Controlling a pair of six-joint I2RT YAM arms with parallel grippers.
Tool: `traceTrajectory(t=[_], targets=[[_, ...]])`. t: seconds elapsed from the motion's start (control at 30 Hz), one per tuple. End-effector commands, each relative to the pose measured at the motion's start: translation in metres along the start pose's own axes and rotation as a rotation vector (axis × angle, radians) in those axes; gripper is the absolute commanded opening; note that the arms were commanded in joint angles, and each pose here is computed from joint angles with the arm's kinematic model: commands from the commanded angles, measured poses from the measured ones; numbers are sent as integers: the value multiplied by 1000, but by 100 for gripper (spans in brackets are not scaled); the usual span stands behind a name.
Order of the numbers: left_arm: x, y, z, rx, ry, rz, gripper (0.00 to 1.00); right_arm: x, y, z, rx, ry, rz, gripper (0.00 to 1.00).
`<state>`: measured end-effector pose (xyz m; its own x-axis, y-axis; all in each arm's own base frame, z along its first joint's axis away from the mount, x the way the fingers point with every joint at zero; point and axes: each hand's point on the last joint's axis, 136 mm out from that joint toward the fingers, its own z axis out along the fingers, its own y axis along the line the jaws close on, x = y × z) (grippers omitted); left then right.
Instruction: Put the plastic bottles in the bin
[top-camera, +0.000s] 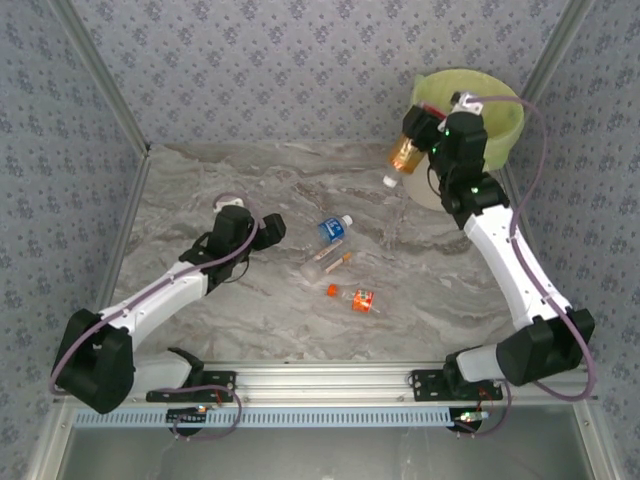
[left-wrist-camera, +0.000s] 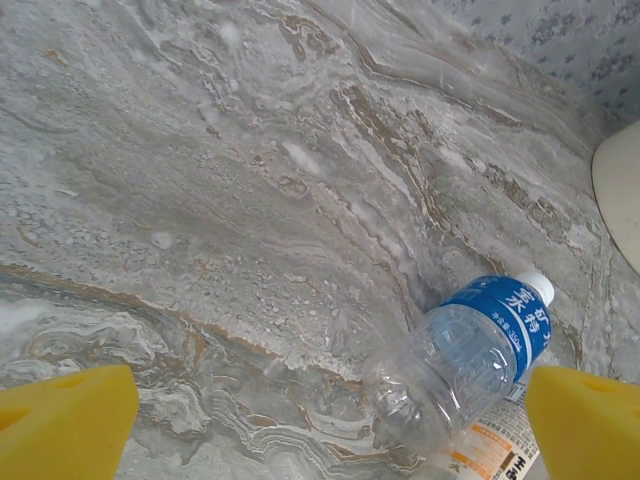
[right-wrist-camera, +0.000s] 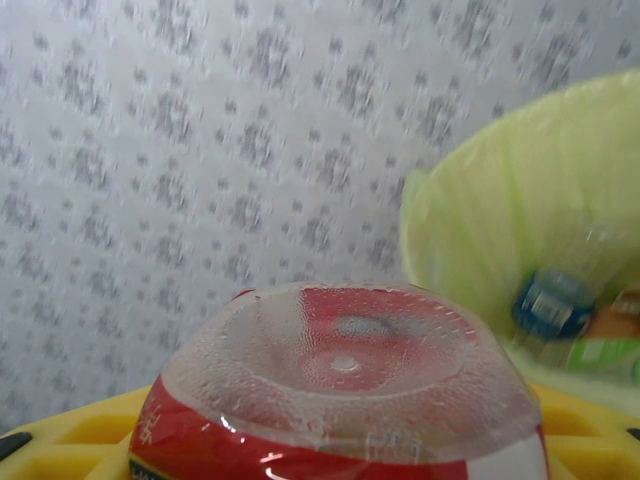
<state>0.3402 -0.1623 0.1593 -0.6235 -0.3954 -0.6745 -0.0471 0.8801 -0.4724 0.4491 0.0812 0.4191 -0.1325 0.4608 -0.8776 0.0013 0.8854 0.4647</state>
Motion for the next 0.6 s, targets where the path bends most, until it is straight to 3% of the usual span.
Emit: traceTrajectory(t=[0.0, 0.2, 0.4, 0.57], targets=[[-6, 10, -9, -31, -39, -25, 99, -44, -9, 14, 22, -93, -21, 52], [-5, 21, -19, -59, -68, -45, 99, -111, -37, 35, 111, -281, 6, 51], [-8, 24, -25, -67, -86, -51, 100, -143, -79, 62, 302, -481, 1, 51], [-10, 21, -29, -54, -87, -42, 99, -131, -106, 109, 389, -404, -22, 53]])
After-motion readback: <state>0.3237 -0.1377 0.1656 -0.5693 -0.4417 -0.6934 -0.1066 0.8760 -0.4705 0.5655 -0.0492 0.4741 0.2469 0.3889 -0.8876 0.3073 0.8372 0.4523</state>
